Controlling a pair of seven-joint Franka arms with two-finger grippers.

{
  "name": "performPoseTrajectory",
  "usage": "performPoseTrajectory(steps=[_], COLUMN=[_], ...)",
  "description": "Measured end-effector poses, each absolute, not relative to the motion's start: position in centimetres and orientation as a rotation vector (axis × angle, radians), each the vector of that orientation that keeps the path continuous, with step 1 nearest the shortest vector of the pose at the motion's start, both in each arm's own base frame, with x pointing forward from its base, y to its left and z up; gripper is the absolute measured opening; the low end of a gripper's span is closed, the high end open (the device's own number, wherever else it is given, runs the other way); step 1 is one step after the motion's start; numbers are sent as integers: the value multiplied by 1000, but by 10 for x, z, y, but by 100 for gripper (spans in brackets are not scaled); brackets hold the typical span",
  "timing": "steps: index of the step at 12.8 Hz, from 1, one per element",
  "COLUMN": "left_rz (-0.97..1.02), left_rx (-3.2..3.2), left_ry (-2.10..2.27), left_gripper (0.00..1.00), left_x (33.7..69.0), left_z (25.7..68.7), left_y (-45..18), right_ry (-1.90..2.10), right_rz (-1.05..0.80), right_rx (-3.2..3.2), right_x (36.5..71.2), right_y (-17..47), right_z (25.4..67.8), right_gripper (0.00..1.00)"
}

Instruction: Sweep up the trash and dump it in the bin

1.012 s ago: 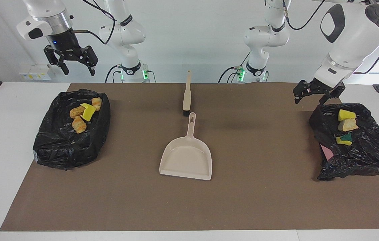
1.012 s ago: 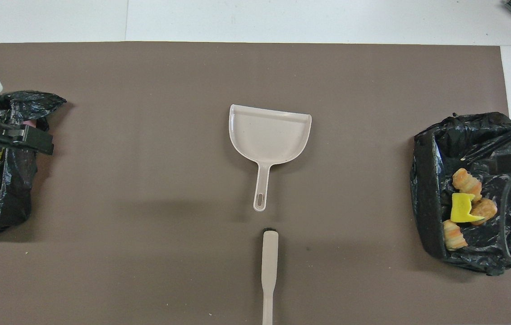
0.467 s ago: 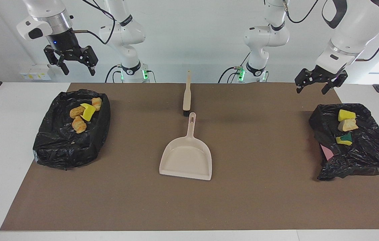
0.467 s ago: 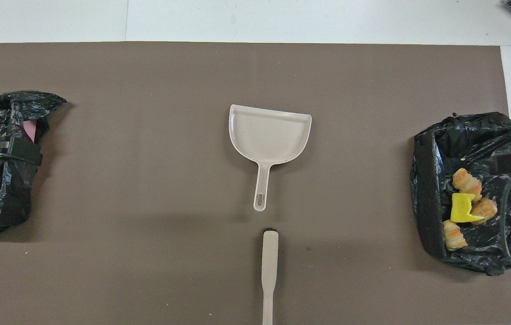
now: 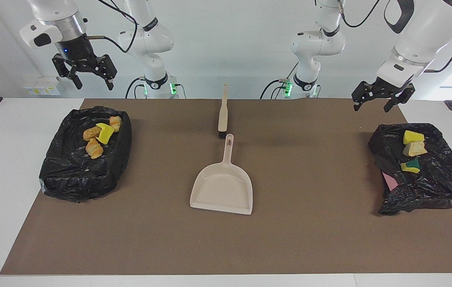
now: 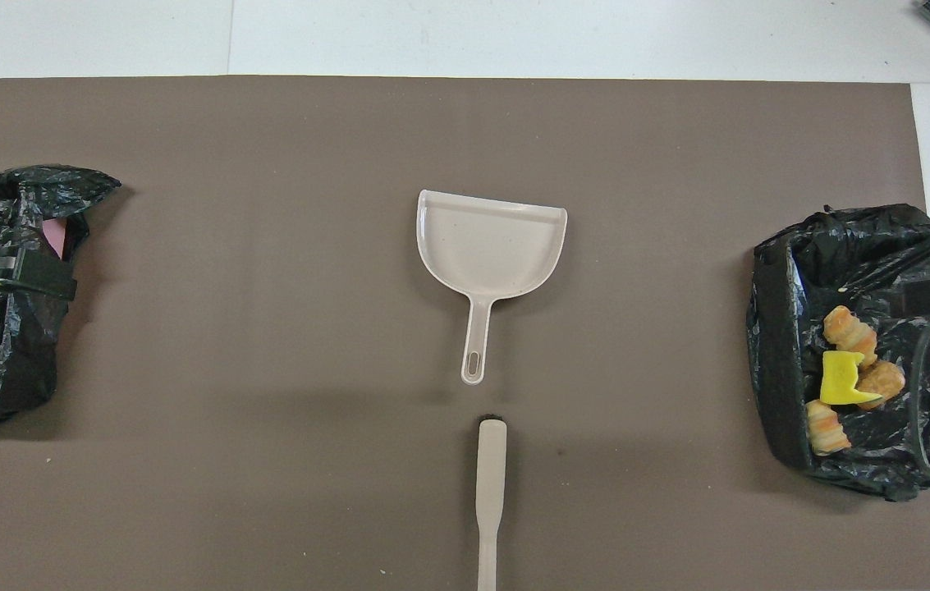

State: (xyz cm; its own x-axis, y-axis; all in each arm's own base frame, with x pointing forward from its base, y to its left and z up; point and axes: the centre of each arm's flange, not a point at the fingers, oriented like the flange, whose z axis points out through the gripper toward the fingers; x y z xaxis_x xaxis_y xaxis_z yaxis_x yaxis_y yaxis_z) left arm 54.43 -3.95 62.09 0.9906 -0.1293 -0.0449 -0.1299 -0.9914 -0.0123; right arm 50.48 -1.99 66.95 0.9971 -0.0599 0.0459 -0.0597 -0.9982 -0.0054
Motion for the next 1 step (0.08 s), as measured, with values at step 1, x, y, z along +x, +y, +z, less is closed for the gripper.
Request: performPoseTrajectory(steps=[1], left_rz=[69], left_rx=[-3119], left_ry=[203], left_gripper=[100], left_x=[544], left_z=[621], left_y=[-39], right_ry=[94], right_rz=[-72], right_rx=[-3135], right_x=[505], right_y=[-20], right_z=[669], right_gripper=[100])
